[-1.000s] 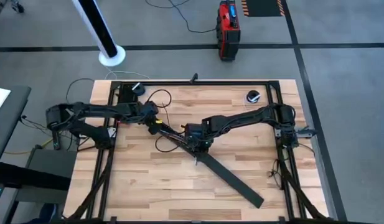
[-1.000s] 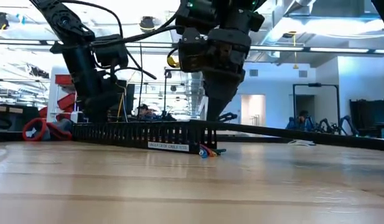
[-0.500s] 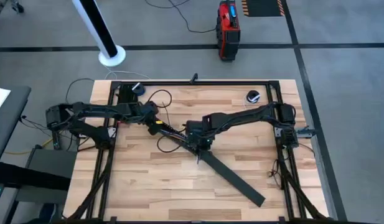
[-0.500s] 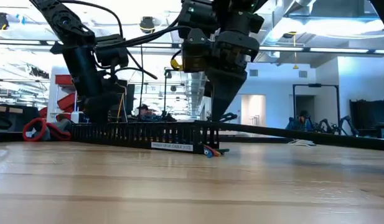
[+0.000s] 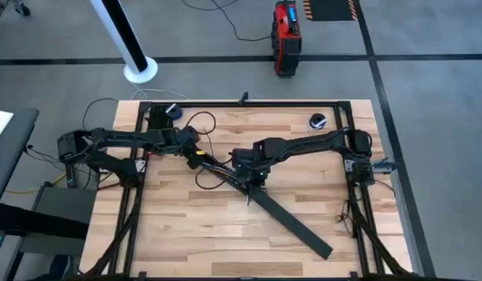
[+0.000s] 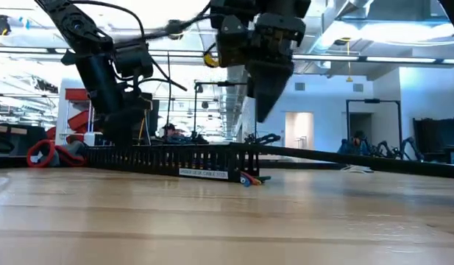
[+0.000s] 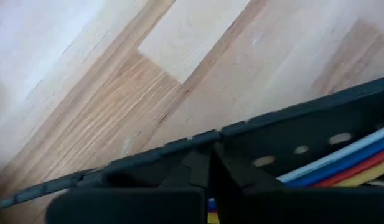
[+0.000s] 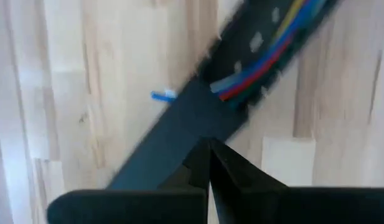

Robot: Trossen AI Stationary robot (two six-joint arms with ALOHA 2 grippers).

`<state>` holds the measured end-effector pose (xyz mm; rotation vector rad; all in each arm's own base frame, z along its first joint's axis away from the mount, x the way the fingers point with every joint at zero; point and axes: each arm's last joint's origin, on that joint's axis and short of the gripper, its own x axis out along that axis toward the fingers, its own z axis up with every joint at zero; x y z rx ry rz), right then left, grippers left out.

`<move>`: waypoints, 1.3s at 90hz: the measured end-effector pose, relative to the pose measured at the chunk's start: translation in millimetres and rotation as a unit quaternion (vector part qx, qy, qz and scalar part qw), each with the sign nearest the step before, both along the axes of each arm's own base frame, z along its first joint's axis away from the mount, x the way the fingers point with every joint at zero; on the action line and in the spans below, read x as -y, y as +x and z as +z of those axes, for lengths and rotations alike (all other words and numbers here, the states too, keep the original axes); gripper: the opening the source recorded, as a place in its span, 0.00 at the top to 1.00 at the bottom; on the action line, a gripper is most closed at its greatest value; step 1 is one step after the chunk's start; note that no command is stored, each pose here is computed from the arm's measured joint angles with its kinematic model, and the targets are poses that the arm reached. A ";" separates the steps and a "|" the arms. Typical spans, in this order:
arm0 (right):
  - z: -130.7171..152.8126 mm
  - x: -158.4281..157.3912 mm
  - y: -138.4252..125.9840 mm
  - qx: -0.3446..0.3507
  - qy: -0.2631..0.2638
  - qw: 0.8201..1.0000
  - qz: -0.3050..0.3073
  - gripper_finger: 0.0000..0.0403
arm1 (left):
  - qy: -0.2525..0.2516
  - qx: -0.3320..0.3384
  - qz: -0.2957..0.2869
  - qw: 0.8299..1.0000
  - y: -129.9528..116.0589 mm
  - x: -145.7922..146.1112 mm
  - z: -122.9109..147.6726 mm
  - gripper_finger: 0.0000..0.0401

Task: Ziptie cables
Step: Close the black cable duct

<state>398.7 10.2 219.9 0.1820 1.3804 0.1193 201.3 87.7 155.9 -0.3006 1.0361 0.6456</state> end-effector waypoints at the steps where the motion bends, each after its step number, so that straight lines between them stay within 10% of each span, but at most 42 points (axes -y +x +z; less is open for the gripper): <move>1: -0.2 -0.6 -0.6 -0.004 -0.002 1.000 -0.004 1.00 | -0.001 0.004 -0.001 1.000 0.6 0.0 0.2 1.00; 40: -16.0 -45.8 -1.4 -0.001 -0.005 0.994 -0.114 1.00 | -0.023 0.067 -0.039 0.997 10.0 0.0 5.0 1.00; 117: -31.5 -8.9 -0.9 0.010 -0.006 0.993 -0.116 1.00 | -0.047 0.051 -0.056 0.996 28.7 3.3 -23.5 1.00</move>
